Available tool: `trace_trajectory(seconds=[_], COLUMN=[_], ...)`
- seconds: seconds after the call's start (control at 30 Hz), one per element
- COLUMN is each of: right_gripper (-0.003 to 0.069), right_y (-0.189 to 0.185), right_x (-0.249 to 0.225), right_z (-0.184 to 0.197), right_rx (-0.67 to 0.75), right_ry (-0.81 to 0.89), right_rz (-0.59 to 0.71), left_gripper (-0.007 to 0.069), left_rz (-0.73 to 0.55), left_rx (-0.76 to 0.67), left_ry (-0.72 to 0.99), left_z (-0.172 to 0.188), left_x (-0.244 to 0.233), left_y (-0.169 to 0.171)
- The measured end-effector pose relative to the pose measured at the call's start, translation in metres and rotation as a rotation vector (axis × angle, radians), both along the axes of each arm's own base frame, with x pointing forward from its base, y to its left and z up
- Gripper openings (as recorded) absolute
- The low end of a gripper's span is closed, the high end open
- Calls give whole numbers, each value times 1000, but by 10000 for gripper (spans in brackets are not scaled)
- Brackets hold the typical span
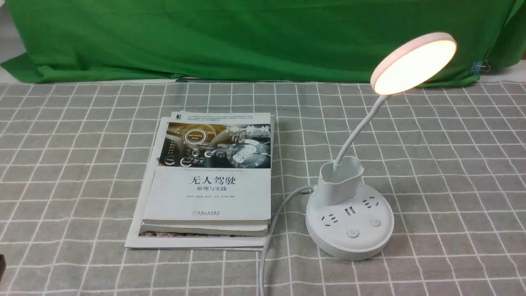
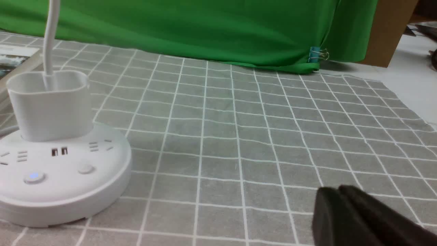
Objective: Turn off the desk lamp on the grey coffee tablecloth by hand.
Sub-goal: 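Press the power button on the lamp base to turn the lamp off with the right gripper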
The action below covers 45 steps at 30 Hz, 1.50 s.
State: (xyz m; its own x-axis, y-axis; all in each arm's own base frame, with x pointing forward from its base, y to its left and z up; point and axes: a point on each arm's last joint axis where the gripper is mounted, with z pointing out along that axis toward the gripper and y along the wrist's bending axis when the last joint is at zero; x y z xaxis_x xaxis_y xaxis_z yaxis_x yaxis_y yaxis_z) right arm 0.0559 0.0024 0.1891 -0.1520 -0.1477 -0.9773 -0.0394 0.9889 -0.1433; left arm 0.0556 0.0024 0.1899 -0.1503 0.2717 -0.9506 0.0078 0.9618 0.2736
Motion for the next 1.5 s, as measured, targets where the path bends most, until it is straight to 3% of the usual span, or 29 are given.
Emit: trace_trajectory(seconds=[1.17,1.37,1.5], right_gripper=[55,55,55], right_y=[0,-1,-4], right_x=[0,1,1], right_z=[0,6,21], right_rx=[78,79,180], right_ry=[-3,-68,-234], right_rz=[-13,-23,-51], left_gripper=[19,19,19], left_rz=[0,0,0], left_rx=[0,0,0], left_ry=[0,0,0], left_z=[0,0,0], left_x=[0,0,0], left_y=[0,0,0])
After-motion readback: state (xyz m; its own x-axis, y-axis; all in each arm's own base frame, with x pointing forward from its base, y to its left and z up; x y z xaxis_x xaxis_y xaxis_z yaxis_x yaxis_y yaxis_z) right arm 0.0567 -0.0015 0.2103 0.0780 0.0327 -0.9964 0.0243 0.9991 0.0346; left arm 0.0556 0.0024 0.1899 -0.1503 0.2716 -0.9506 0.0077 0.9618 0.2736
